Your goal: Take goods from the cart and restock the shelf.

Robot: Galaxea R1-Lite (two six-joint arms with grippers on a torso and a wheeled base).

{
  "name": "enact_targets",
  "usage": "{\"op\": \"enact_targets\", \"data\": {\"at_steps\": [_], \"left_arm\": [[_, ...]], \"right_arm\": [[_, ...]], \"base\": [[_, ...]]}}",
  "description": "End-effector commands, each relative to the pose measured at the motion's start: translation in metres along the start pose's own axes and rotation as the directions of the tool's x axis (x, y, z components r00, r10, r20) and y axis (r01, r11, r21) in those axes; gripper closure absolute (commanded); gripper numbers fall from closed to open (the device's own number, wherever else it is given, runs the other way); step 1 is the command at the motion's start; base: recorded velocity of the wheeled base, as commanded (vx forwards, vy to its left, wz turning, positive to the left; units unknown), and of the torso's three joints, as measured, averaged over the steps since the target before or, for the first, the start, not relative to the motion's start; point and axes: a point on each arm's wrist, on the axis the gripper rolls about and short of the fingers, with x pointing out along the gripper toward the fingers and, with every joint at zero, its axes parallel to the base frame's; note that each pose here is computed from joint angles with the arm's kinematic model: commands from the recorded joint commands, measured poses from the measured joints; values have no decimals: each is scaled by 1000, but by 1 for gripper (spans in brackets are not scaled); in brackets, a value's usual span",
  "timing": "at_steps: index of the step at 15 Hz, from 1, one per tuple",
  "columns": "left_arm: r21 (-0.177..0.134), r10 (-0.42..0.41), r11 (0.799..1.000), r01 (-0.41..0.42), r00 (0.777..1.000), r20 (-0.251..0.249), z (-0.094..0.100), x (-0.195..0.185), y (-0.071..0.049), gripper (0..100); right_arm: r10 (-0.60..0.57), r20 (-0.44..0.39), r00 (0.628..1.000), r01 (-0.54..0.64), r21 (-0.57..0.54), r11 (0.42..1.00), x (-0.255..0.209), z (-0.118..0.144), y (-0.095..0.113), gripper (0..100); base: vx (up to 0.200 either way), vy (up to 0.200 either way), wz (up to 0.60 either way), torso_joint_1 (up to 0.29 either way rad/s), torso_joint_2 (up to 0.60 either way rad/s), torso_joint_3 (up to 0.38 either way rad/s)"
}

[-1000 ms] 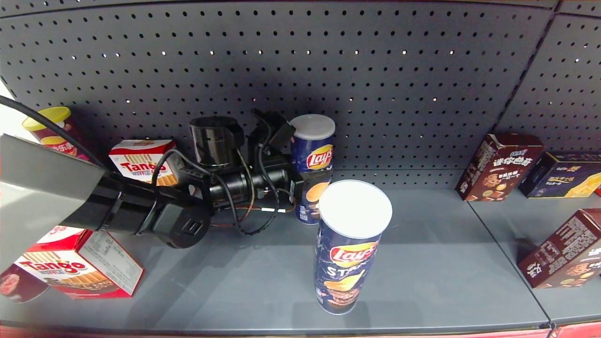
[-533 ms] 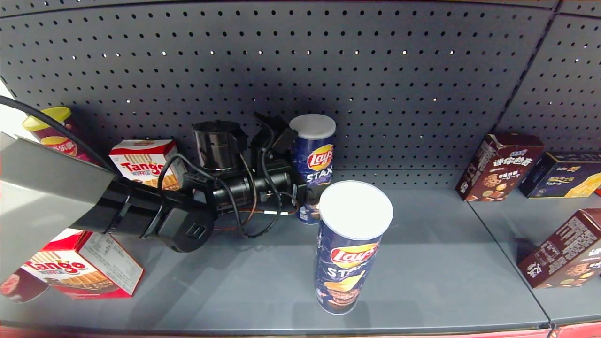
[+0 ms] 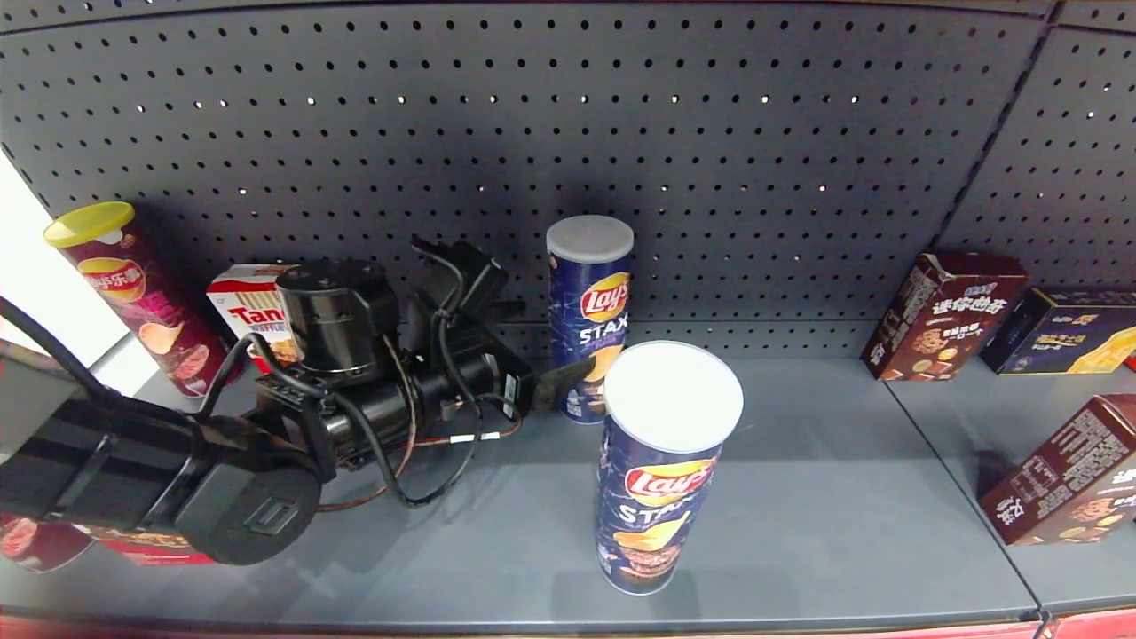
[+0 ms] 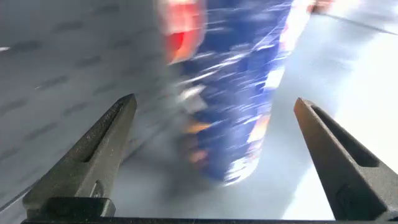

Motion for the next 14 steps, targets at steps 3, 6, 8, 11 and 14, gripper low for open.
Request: {"op": "enact_targets", "data": {"at_steps": [3,6,8,11,14], "left_arm": [[2,58,998,-58,998,-11,1,-8,-3,0],[-1,78,997,-78,996,-41,-6,-3,-7,0],[-2,82,997,-82,996,-45,-7,-2,-6,0],[-1,115,993,-116,992,-57,-9,-2,-4,0],[0,139,990,-139,988,-64,-11,-3,-2,0]], "right_arm": [[0,1,1000,0,0,1000,0,0,0,0],[0,1,1000,0,0,1000,0,0,0,0],[0,1,1000,0,0,1000,0,0,0,0],[0,1,1000,0,0,1000,0,0,0,0],[0,1,1000,0,0,1000,0,0,0,0]], "base": [[0,0,0,0,0,0],[0,0,0,0,0,0],[0,0,0,0,0,0],[0,0,0,0,0,0],[0,0,0,0,0,0]]}}
